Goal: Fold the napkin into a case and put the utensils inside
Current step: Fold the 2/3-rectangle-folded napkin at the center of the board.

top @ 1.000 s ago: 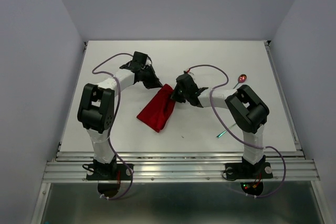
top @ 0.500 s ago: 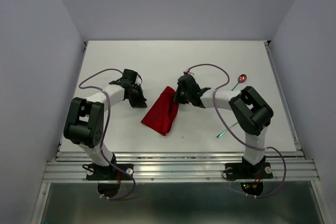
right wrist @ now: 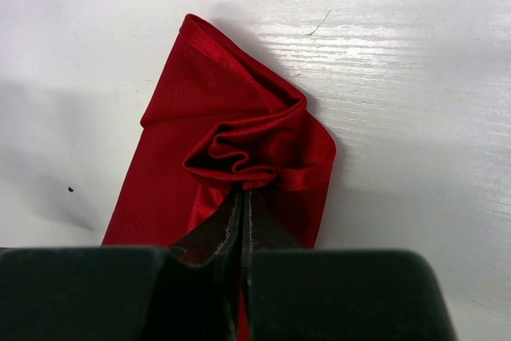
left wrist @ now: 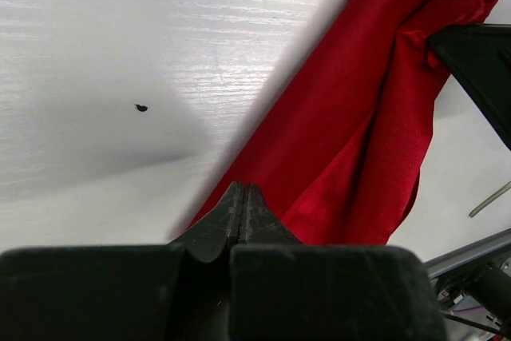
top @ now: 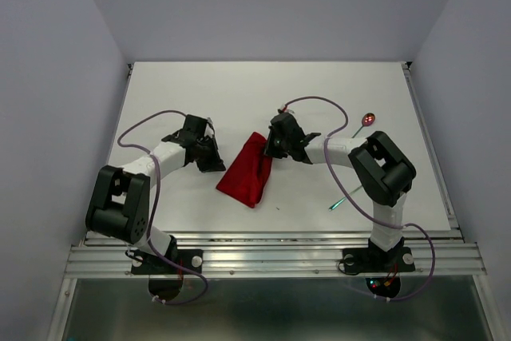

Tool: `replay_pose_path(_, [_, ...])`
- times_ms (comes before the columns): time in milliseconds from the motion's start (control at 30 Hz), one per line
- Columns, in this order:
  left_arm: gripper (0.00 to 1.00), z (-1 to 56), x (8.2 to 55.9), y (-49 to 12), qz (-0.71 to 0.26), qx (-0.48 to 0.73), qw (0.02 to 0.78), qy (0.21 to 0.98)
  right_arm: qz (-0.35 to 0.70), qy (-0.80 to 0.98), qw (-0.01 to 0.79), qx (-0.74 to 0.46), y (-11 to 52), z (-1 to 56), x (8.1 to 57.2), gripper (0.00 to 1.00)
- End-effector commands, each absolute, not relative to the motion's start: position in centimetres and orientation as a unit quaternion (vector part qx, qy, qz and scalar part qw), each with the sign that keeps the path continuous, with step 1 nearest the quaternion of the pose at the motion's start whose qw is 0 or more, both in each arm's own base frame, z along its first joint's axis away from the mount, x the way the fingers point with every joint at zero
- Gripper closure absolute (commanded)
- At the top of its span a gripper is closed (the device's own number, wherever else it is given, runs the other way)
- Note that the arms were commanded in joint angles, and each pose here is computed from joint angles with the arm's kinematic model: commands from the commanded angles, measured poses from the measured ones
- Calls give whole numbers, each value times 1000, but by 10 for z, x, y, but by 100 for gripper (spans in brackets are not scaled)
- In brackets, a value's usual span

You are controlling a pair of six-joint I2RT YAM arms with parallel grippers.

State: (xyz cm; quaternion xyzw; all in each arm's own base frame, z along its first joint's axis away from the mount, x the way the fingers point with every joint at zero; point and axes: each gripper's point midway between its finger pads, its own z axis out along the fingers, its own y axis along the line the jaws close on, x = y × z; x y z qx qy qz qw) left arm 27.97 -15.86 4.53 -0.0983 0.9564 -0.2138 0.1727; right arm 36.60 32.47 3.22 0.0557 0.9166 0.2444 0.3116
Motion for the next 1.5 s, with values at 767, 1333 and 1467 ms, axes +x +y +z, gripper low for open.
replay_pose_path(767, [100,30,226,-213,-244,-65,128,959,225,916,331,-13,319,77,366,99])
replay_pose_path(1333, [100,-14,223,-206,-197,-78,100,972,252,907,337,-13,324,101,363,99])
replay_pose_path(1467, [100,-17,218,-212,-201,-78,93,972,255,906,338,-11,327,102,366,99])
